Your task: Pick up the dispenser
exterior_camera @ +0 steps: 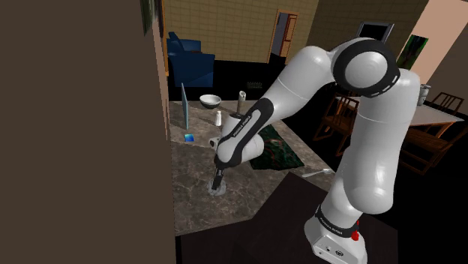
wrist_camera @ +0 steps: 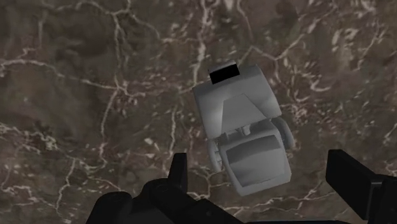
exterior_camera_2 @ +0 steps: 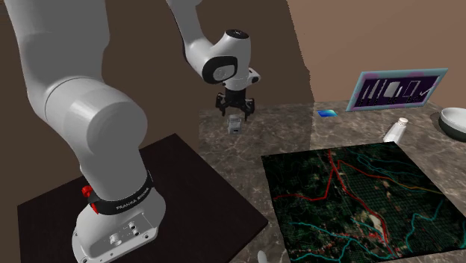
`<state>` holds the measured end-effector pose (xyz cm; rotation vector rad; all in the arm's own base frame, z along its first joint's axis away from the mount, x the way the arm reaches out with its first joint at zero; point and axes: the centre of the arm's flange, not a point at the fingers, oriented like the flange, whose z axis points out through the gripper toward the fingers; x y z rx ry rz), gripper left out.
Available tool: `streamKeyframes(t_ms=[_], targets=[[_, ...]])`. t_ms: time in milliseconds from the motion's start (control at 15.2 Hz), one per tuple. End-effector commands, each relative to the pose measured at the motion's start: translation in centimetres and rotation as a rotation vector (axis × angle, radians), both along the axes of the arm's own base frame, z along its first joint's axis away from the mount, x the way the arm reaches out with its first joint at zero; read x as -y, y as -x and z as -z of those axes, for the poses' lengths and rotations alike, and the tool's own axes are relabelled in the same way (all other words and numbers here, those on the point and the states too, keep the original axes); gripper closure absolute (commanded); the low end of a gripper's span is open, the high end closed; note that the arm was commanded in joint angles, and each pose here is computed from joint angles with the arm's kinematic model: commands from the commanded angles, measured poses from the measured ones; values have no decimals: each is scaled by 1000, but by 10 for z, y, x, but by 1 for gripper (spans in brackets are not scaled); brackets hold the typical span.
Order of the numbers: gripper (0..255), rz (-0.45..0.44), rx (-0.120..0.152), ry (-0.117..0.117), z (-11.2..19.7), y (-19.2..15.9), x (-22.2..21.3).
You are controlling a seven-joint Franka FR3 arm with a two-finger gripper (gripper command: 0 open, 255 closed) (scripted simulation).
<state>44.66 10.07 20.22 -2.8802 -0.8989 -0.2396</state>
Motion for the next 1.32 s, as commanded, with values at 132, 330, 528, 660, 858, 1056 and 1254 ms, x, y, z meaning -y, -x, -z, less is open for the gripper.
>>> streamKeyframes(t_ms=[132,330,528,660,858,1056,1254], targets=[[0,0,1,0,24,0,0],[255,0,1,0,23,0,0],[255,0,1,0,23,0,0],[255,0,1,0,23,0,0],[255,0,1,0,23,0,0],[255,0,1,0,13,0,0],[255,0,1,0,-3,0,0]])
